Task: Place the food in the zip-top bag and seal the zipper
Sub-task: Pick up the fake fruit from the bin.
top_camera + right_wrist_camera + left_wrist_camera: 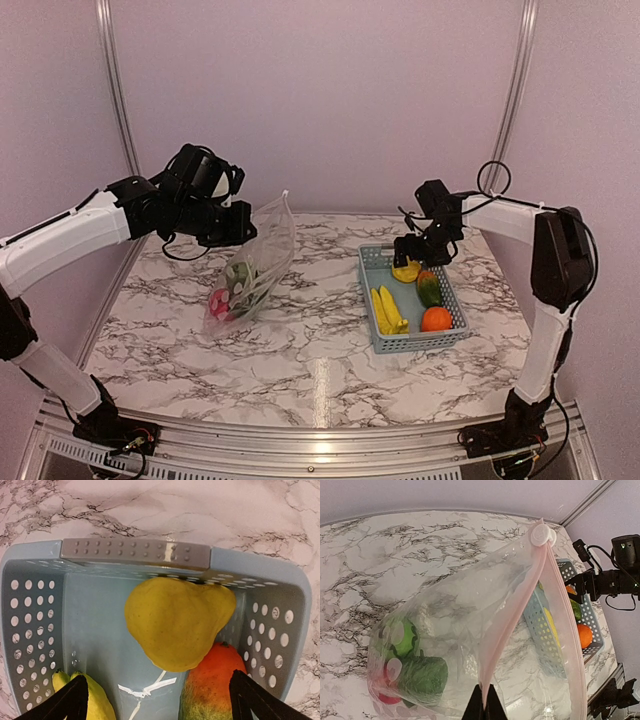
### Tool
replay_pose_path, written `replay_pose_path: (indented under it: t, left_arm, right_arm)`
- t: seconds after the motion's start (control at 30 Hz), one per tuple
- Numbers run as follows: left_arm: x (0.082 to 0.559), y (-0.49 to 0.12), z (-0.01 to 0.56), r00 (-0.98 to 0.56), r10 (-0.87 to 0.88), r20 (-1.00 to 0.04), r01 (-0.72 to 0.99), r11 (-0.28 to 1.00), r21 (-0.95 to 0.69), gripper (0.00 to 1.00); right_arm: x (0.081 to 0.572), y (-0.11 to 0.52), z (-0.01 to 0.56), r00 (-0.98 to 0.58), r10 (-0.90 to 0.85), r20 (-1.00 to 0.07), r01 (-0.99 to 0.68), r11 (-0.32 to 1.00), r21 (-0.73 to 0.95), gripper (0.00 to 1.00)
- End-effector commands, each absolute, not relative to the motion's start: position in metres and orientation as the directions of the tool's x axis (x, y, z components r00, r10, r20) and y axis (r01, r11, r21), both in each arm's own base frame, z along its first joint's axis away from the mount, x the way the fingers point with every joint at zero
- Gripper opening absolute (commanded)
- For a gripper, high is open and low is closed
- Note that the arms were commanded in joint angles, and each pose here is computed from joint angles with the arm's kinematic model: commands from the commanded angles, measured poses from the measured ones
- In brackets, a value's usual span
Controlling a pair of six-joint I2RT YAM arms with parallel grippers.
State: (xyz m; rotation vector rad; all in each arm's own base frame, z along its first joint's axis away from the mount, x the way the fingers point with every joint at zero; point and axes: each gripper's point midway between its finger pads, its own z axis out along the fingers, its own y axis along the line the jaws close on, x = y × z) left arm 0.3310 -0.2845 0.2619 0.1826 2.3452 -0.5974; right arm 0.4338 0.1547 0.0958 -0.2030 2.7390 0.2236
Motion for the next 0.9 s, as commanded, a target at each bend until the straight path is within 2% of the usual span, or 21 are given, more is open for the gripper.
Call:
replay_pose_path:
  t: [0.0,0.47,0.87]
  left_arm:
    - [0.320,-0.268,0.259,-0.739,-0.029,-0.673,0.284,0.892,-0.351,0.00]
    - [0.313,-0.267,0.255,-0.744,-0.086,-0.663,0.268,0.870,-0.414,0.00]
    - [0.313,-0.272,0.260,-0.750,-0.070,-0.657,0.286,0.862,-0.419,0.00]
  right_arm:
    - [0.443,0.155,0.095,-0.912,-0.123,-0.391,-0.185,0.975,0.126,0.94]
    - [0.462,0.163,0.086,-0.901,-0.158,-0.404,-0.222,0.968,0.117,0.90]
    - [0.484,0.159,0.066,-0.917,-0.131,-0.378,-0.168,0.984,0.066,0.90]
